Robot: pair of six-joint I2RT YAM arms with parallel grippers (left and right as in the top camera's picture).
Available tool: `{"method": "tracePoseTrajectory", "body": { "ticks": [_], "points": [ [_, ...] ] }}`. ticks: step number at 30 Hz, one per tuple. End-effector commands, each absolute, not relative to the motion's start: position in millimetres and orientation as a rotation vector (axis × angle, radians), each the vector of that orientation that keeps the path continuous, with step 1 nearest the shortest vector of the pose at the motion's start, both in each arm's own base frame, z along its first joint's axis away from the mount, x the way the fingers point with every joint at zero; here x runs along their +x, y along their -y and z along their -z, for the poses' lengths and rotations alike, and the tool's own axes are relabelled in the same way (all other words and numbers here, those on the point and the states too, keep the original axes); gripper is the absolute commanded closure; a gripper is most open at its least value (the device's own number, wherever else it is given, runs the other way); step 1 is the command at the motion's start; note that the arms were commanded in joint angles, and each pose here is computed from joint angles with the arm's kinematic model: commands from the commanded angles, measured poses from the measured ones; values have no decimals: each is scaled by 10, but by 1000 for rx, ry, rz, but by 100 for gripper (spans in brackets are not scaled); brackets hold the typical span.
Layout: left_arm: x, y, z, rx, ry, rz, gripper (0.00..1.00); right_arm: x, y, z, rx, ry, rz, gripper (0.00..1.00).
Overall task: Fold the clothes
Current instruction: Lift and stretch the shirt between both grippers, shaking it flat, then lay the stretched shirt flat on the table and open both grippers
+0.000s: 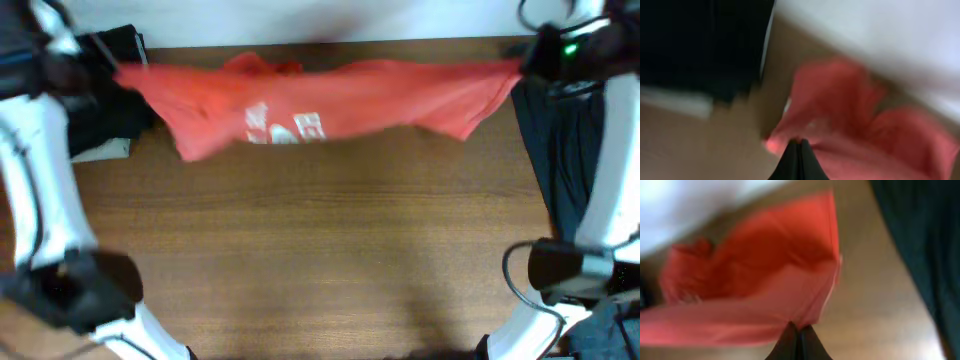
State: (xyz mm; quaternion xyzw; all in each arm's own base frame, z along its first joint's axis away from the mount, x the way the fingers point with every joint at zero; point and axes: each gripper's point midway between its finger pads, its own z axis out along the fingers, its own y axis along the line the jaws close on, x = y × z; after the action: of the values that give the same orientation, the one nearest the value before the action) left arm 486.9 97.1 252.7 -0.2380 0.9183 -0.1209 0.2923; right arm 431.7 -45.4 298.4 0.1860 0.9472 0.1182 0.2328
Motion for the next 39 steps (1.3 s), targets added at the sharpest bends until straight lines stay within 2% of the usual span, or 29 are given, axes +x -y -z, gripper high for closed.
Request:
{"method": "tracePoseTrajectory", "body": {
  "ticks": [1, 8, 11, 15, 19, 26, 29, 32, 39],
  "points": [
    [4633, -933, -2520, -623, -2520, 303, 100, 4137, 439, -3021, 508, -2627, -313, 96],
    [3739, -935, -3283, -654, -2468, 103, 100, 3693, 442, -3308, 532, -2618, -244, 96],
    [3307, -820, -3380, -674, -2518, 98, 100, 3460, 446, -3441, 537, -2609, -203, 96],
    [2965, -792, -3483, -697, -2529, 48, 100, 3074, 349, -3580, 534, -2576, -216, 96],
    [2568, -828, -3522, -756, -2524, -57, 100, 2429, 271, -3236, 565, -2644, -182, 96],
    [1961, -647, -3168, -788, -2589, -52, 100, 2042, 194, -2655, 692, -2725, -201, 96],
    [1923, -617, -3130, -776, -2556, -37, 100, 2132, 211, -2638, 682, -2685, -203, 96],
    [2180, -498, -3032, -734, -2524, 108, 100, 2230, 229, -2506, 698, -2703, -205, 96],
    [2578, -575, -2132, -842, -2628, 156, 100, 2259, 236, -1894, 804, -2770, -213, 96]
  ]
}}
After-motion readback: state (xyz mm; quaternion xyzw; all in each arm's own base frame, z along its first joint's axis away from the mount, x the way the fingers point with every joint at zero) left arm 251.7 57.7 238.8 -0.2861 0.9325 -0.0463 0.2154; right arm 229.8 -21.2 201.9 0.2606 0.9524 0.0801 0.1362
